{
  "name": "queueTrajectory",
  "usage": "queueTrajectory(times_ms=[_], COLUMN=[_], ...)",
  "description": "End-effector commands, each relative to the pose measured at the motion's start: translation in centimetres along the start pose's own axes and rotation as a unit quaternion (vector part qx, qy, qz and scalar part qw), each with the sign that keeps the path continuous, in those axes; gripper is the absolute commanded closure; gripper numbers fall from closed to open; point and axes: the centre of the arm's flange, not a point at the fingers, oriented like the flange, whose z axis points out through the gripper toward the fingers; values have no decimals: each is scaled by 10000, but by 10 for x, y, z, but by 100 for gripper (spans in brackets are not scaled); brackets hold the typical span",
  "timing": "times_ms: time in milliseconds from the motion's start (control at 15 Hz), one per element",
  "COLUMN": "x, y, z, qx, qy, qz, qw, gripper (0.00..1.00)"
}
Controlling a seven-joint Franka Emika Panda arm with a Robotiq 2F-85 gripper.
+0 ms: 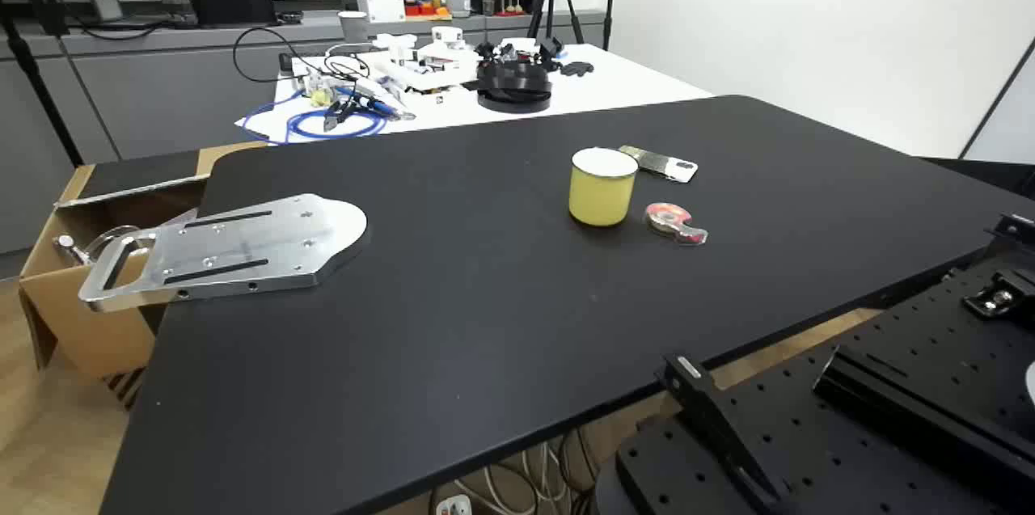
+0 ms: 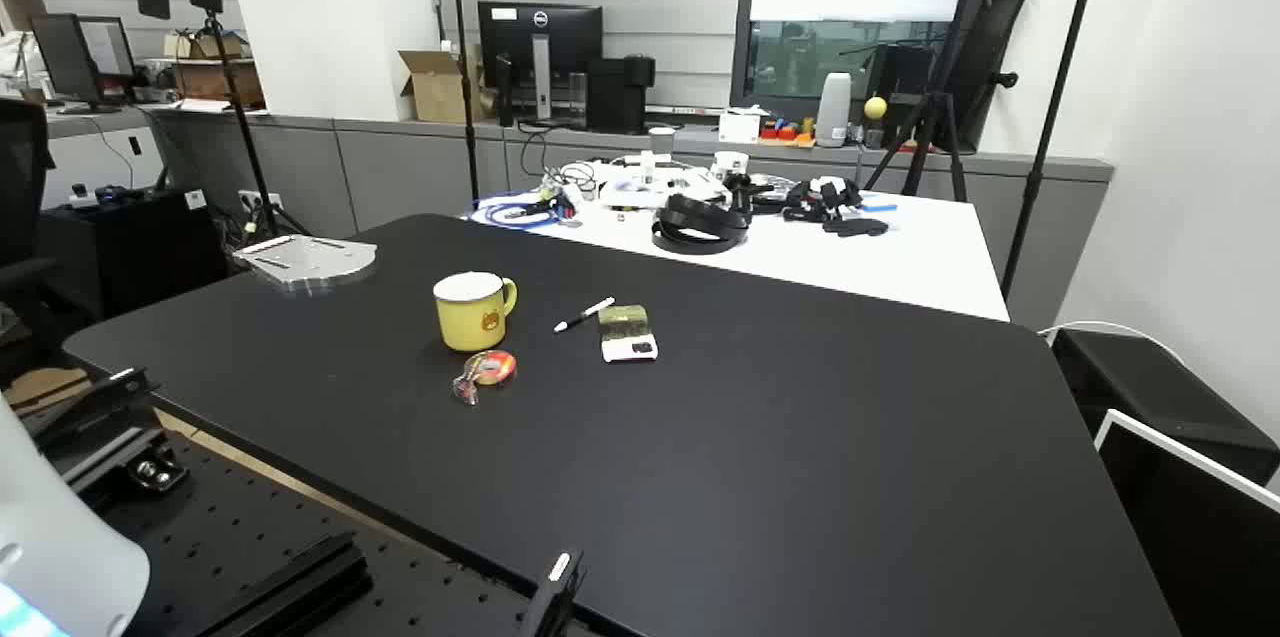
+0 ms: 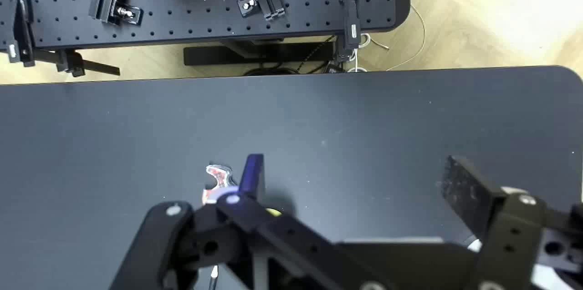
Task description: Pick up the pen from the table and put it in the yellow cup. Pick up the pen from the yellow cup and put it on the table
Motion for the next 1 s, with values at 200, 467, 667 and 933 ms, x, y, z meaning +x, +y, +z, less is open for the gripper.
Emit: queueTrajectory(times_ms=[200, 467, 667, 933], x=[0, 0, 0, 5], y=[0, 0, 0, 2], z=[0, 0, 0, -1], qx=[3, 3, 3, -6], qy=[7, 7, 7, 13], qz=[0, -1, -1, 16], qw=[10000, 10000, 10000, 10000], gripper=[0, 0, 0, 0])
